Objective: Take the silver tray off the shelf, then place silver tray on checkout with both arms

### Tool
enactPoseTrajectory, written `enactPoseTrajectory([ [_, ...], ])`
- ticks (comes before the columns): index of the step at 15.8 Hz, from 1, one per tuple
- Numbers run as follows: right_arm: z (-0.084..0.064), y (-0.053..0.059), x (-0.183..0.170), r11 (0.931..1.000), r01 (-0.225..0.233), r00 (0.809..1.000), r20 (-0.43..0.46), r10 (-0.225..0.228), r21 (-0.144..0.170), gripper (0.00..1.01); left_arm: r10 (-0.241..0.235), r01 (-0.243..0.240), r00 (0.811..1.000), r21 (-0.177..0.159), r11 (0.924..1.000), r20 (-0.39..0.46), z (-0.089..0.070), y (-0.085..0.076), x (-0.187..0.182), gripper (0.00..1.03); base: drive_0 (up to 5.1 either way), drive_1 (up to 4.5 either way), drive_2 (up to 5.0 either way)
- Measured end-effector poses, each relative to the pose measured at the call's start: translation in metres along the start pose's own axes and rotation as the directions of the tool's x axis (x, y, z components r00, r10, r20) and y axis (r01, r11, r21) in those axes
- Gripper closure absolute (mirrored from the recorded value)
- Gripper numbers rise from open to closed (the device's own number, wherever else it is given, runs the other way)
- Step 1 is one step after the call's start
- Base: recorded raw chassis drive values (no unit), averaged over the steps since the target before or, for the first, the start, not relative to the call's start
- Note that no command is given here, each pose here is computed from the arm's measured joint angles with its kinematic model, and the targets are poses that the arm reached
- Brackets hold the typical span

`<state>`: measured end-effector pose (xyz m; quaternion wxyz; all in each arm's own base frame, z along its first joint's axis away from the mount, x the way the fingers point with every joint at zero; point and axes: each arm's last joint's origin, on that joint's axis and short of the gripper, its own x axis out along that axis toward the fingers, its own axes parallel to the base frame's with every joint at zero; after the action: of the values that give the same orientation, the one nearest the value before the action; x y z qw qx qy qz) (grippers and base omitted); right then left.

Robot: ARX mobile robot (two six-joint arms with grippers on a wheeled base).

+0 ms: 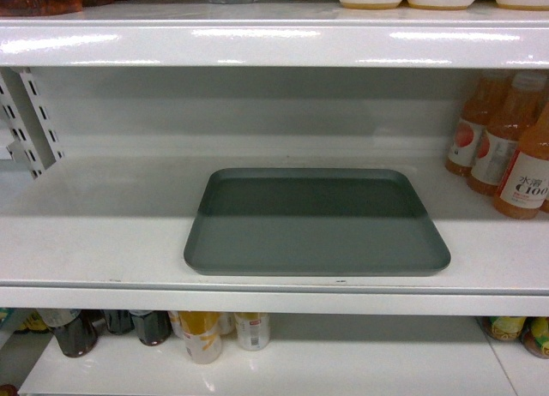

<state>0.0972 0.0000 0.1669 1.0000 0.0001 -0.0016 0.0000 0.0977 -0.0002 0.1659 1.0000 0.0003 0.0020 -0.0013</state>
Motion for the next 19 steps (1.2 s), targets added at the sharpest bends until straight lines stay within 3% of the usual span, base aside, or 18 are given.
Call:
enactPoseTrajectory([
  [19,0.0,0.0,0.0,1.0,0.0,1.0,0.0,0.0,0.0,0.03,0.0,0.0,1.0,0.0,1.0,0.0,0.0,0.0,0.0,0.05,0.0,0.0,0.0],
])
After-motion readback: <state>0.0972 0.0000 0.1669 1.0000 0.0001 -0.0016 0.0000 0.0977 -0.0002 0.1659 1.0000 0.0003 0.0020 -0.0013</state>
